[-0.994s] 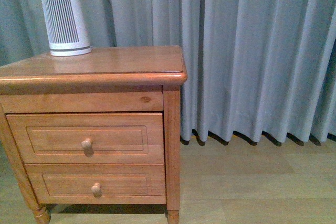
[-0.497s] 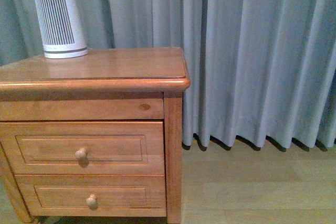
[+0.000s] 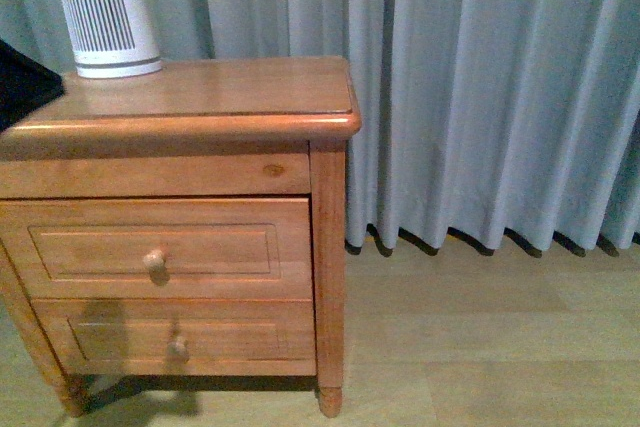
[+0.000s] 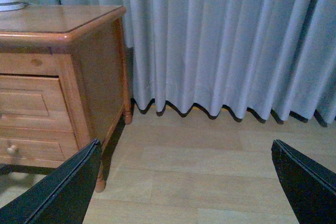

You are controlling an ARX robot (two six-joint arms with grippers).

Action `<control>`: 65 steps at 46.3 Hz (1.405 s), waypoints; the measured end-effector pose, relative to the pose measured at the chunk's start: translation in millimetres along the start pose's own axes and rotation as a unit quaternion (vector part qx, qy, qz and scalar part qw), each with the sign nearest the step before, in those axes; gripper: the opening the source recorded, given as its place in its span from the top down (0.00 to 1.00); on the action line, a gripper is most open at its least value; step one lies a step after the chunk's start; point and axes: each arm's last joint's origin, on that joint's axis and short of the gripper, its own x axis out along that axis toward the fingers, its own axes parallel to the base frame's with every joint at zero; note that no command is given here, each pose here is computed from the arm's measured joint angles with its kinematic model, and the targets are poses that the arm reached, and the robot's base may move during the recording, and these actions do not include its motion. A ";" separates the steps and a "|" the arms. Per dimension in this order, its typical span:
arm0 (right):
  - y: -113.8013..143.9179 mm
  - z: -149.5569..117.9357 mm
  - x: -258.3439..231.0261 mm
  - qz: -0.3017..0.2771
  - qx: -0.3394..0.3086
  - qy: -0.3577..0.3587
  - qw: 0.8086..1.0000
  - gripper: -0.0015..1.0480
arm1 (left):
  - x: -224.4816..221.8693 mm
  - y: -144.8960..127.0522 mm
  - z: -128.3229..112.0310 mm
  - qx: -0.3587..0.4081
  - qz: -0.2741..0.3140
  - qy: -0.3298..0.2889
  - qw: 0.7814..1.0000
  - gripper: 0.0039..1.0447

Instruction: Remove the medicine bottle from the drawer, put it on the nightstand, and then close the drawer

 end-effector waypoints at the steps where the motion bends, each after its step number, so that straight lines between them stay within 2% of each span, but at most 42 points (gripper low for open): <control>1: 0.0 0.0 0.0 0.000 0.000 0.000 1.000 0.07 | 13.8 1.1 -4.7 0.002 0.004 0.006 1.000 0.06; 7: 0.0 0.0 0.0 0.000 0.000 0.000 1.000 0.07 | 76.8 8.1 -42.6 -0.002 0.009 0.065 0.998 0.06; 17: 0.0 0.0 0.0 0.000 0.000 0.000 1.000 0.07 | 126.7 14.4 -78.3 -0.006 0.015 0.113 0.993 0.06; 22: 0.0 0.0 0.0 0.000 0.000 0.000 1.000 0.07 | 145.5 17.7 -88.1 -0.011 0.017 0.124 0.992 0.06; 41: 0.0 0.0 0.0 0.000 0.000 0.000 1.000 0.07 | 191.0 23.3 -103.6 -0.009 0.027 0.128 0.991 0.06; 65: 0.0 0.0 0.0 0.000 0.000 0.000 1.000 0.07 | 194.7 47.4 -115.3 0.003 0.044 0.111 0.993 0.06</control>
